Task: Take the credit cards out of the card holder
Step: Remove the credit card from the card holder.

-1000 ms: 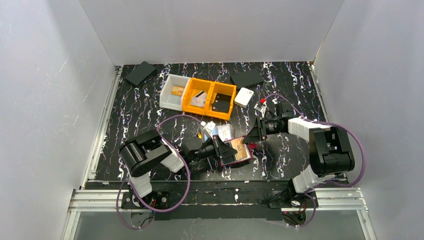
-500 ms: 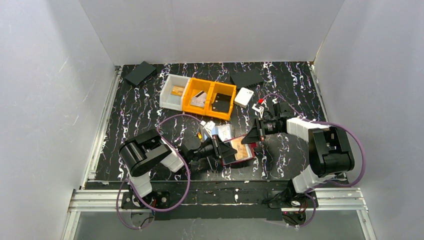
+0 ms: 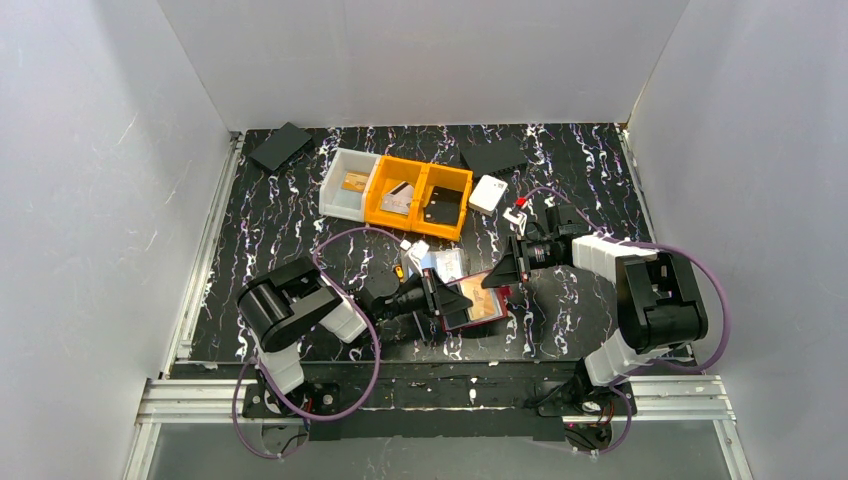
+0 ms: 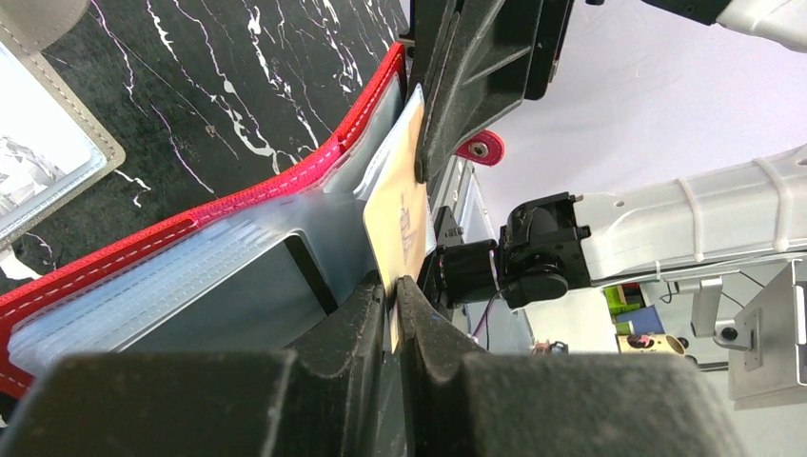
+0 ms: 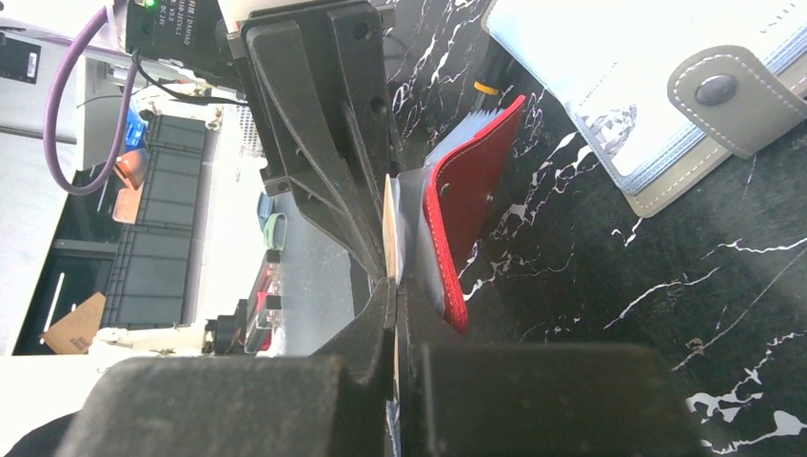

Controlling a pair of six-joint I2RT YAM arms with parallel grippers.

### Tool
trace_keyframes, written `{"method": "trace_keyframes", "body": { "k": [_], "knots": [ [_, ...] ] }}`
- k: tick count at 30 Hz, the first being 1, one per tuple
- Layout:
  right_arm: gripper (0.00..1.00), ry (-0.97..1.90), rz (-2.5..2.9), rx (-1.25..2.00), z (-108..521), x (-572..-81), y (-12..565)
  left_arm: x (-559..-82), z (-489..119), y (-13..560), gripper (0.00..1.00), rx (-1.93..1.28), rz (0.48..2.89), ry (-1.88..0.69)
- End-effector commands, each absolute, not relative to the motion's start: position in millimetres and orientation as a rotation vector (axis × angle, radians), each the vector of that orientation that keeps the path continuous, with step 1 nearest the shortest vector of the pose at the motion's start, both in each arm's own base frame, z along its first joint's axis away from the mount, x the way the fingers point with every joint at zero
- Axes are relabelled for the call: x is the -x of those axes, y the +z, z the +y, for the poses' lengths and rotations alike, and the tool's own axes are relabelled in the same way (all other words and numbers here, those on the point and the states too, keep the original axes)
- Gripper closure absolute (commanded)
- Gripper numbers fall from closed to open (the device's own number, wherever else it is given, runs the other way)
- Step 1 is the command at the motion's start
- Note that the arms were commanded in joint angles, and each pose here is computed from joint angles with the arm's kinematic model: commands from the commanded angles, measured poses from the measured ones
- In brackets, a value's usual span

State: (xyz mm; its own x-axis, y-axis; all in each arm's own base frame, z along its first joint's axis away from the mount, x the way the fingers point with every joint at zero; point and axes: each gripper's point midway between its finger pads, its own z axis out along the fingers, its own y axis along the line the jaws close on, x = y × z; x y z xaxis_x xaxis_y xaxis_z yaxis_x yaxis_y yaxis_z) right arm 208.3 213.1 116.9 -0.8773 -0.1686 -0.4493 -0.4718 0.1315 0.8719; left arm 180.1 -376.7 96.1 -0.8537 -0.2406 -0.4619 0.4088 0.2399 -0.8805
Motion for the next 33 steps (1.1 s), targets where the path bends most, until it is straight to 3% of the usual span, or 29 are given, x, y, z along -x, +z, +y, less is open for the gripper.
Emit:
{"method": "trace_keyframes", "body": {
  "k": [1, 15, 21, 33],
  "knots": [
    [0.99, 1.838, 2.125, 0.647, 215.2, -214.5, 122.0, -179.8, -380.0, 134.4, 0.91, -0.218, 1.87, -1.744],
    [0.87, 1.845, 2.121, 0.648, 215.4, -214.6, 121.1, -179.1, -377.0, 136.4, 1.0, -0.232, 1.876, -1.775],
    [0.98, 1.876, 2.121, 0.632, 216.0, -213.7, 124.0, -179.3, -374.9, 134.1, 1.0, -0.234, 1.886, -1.781],
    [0.99, 1.869, 2.129, 0.628, 215.9, -214.6, 121.3, -175.4, -367.8, 129.8, 1.0, -0.262, 1.905, -1.793]
  ]
}}
